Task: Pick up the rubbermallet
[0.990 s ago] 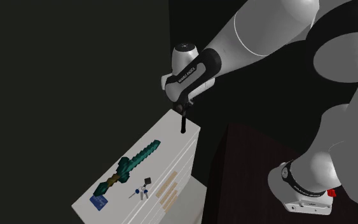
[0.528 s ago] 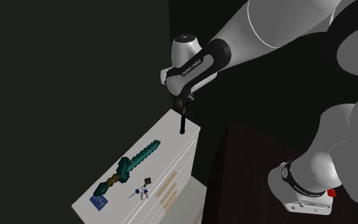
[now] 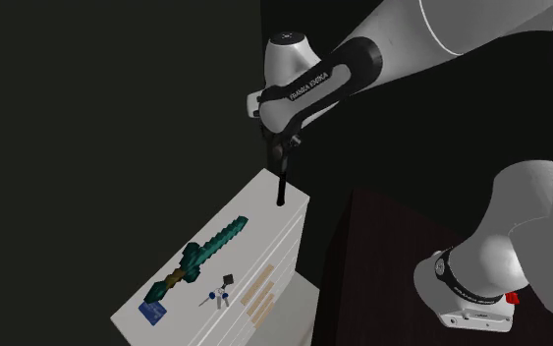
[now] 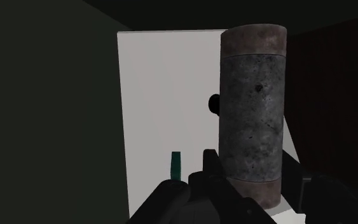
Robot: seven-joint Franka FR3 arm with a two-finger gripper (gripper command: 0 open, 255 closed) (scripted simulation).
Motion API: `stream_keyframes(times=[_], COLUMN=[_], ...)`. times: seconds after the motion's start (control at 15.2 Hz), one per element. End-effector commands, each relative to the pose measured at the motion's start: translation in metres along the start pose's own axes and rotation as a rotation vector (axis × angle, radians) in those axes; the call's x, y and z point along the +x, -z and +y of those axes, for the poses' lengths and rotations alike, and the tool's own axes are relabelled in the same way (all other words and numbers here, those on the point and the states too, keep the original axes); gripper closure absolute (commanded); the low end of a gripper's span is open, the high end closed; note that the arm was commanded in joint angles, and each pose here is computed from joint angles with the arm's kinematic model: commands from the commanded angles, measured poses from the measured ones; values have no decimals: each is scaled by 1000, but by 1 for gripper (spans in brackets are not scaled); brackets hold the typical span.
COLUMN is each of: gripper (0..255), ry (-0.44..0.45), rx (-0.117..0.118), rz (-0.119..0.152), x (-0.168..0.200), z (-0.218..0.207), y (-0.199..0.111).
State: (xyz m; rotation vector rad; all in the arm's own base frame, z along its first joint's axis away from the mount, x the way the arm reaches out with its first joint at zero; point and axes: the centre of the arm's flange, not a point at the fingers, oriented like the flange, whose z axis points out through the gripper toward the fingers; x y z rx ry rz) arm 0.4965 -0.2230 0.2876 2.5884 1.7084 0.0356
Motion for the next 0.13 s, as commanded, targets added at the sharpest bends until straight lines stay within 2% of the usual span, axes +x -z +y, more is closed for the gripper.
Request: stream_keyframes(times=[0.0,0.07], gripper=[255,255], ry=[0,0], rx=[0,0], rz=[0,0], x=[1,1], z=[0,0], y=[7,7])
